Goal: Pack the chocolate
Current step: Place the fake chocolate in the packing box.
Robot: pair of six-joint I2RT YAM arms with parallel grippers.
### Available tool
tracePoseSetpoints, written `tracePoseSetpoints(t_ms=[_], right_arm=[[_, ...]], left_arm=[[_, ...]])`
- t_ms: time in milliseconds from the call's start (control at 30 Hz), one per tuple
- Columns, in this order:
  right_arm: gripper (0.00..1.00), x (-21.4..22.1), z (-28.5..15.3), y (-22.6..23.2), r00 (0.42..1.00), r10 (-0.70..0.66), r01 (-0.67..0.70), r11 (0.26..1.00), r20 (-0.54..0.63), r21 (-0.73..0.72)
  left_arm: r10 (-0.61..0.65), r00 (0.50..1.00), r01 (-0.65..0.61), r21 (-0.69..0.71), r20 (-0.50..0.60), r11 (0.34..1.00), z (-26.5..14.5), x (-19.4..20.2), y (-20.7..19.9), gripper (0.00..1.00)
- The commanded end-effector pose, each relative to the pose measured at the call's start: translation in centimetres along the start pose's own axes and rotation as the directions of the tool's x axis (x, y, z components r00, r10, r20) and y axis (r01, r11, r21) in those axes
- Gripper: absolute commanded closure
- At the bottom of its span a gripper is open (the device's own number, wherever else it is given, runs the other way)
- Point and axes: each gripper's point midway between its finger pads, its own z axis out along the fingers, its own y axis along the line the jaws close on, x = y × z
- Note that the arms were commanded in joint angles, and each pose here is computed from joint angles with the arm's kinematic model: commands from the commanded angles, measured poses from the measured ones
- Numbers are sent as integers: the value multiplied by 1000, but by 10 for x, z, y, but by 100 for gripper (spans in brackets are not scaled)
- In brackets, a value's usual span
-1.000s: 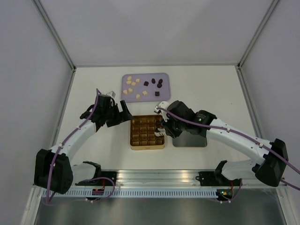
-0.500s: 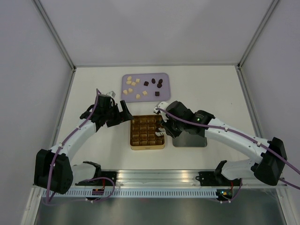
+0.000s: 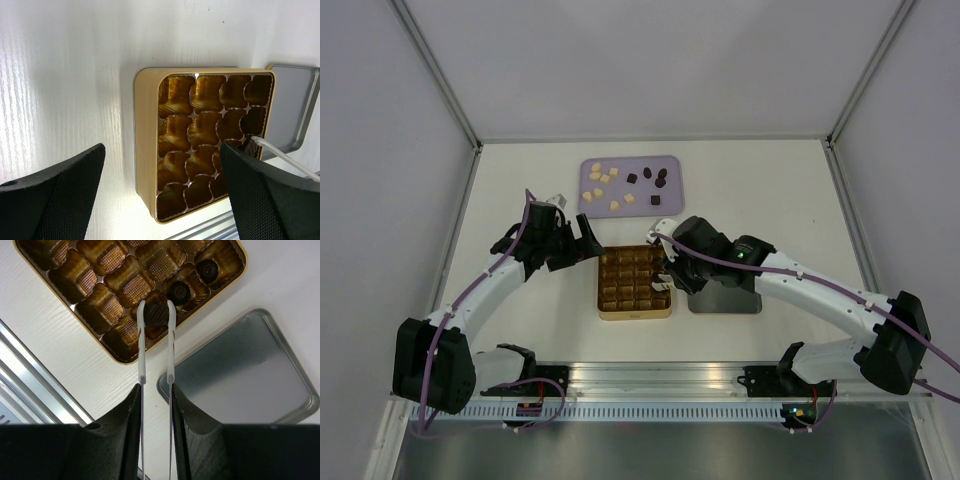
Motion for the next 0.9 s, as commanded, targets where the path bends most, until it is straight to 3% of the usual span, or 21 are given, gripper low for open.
tracePoseSetpoints(t_ms=[0, 400, 867], right_arm=[[82, -7, 4, -1, 1000, -20, 20, 1000, 24, 5], [76, -2, 9, -3, 1000, -10, 9, 1000, 3, 18], [60, -4, 8, -6, 1000, 12, -12, 999, 7, 37]], left_arm=[[35, 999, -35, 32, 18, 999, -5, -2, -7, 0], [34, 999, -35, 29, 16, 999, -5, -2, -6, 0], [33, 999, -33, 30, 17, 999, -5, -2, -6, 0]])
